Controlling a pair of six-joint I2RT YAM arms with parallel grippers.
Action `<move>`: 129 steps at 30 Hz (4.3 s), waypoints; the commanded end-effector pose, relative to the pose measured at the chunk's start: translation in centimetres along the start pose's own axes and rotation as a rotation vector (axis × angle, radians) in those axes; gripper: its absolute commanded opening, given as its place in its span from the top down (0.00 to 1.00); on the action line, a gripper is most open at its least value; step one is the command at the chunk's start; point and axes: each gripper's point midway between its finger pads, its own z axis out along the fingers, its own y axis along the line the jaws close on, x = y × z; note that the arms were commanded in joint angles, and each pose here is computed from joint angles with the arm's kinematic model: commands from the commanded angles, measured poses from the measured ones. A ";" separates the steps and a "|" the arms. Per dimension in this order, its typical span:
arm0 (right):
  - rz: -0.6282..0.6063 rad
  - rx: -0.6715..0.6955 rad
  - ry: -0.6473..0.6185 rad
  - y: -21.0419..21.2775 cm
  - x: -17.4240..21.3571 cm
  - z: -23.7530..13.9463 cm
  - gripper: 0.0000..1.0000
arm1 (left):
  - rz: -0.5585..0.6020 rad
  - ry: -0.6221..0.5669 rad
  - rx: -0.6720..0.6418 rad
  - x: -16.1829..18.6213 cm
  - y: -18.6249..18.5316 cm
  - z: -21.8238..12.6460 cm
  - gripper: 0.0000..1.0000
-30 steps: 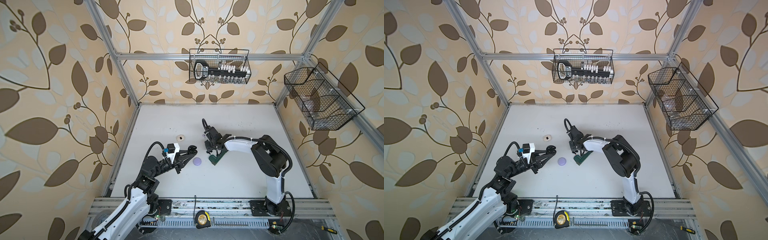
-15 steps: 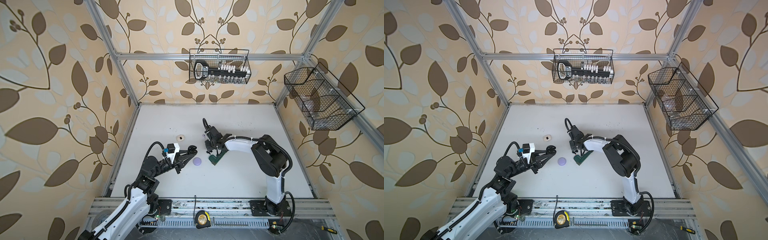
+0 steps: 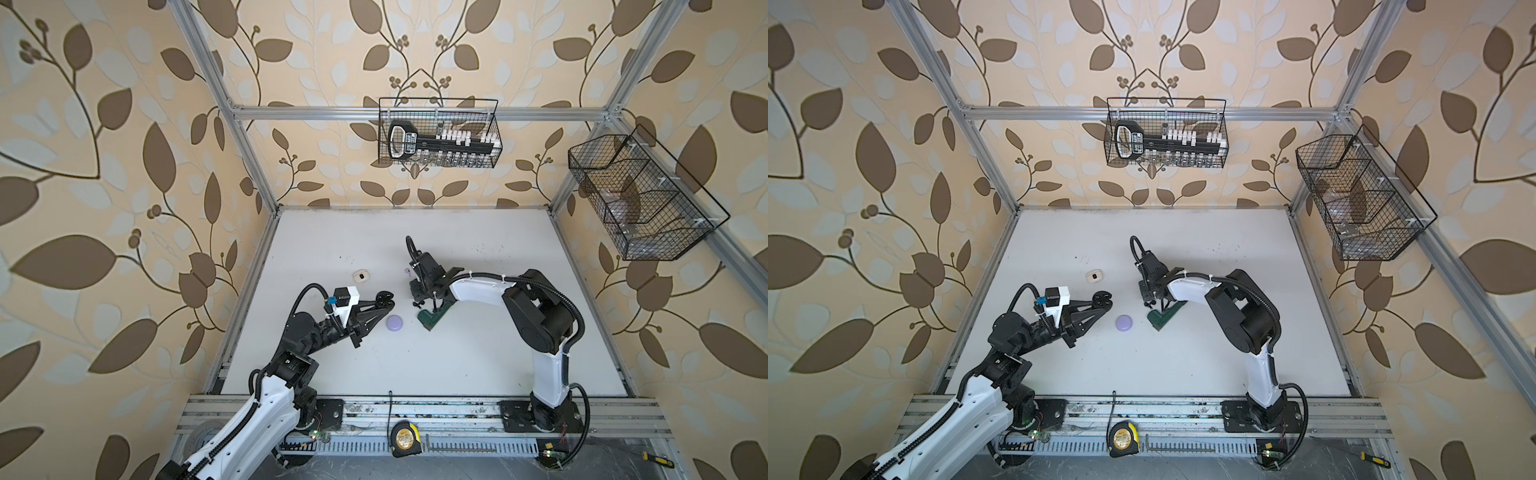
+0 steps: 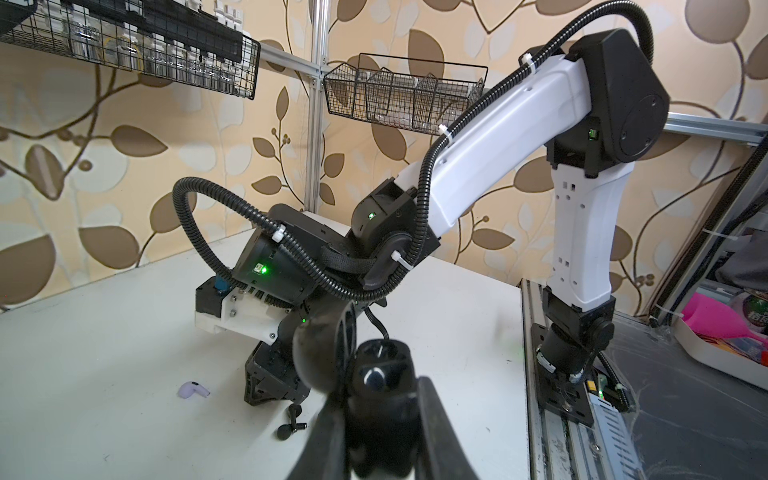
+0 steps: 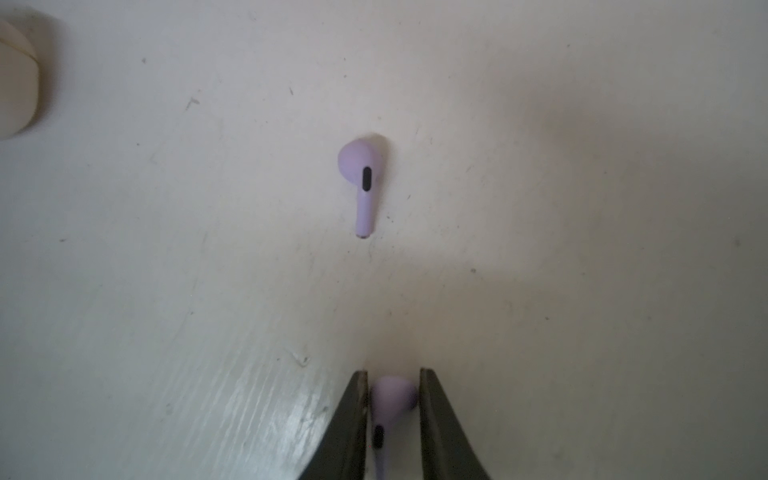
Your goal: Insert the wireless bluetooth earbuds into the charging case
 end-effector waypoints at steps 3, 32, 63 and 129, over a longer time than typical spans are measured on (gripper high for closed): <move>-0.016 0.013 0.091 -0.5 3.0 1.3 0.81 | 0.031 -0.027 0.007 -0.8 -0.2 -0.1 1.00; 0.083 -0.175 -0.441 3.9 -7.9 -18.1 0.85 | 0.131 -0.128 -0.086 -1.0 0.4 -1.6 1.00; 0.207 -0.628 -0.865 15.1 -4.4 -32.4 0.89 | 0.231 -0.278 -0.033 -1.7 -1.7 -2.6 1.00; 0.240 -0.070 -0.148 -1.9 -0.5 -2.3 0.89 | 0.237 -0.216 -0.129 -1.1 -0.5 -3.0 1.00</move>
